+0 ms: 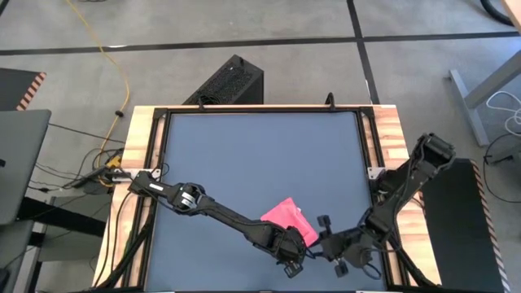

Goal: Roll towel
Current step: Roll the pink towel

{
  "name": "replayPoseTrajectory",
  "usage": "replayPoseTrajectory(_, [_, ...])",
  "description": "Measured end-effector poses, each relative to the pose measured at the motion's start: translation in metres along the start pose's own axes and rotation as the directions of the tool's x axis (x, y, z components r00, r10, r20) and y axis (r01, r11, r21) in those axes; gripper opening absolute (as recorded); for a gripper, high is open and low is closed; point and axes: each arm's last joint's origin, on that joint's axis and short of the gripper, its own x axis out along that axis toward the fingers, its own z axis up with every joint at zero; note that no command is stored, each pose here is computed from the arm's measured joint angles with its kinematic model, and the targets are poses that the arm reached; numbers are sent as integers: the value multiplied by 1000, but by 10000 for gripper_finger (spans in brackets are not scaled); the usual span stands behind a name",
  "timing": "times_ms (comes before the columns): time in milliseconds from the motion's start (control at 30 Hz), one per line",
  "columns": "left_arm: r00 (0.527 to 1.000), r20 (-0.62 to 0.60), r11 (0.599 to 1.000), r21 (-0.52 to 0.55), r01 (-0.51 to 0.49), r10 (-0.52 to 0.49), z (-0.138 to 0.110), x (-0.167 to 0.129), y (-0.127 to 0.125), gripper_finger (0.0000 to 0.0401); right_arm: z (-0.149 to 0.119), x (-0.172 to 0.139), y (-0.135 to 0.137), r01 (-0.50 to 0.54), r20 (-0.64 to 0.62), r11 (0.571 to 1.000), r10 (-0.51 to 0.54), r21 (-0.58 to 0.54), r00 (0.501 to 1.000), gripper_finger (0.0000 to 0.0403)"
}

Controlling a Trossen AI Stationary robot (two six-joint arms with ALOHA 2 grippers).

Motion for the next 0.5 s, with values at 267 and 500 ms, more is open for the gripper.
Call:
replayPoseTrajectory(267, [1000,-4,1000,-10,-6,6,0,0,1,0,0,5,-10,8,-49,990,-2,139,999,160])
replayPoseTrajectory(500, [1000,-2,1000,-11,-3,3,0,0,0,0,0,1,-13,9,-56,989,-1,148,998,199])
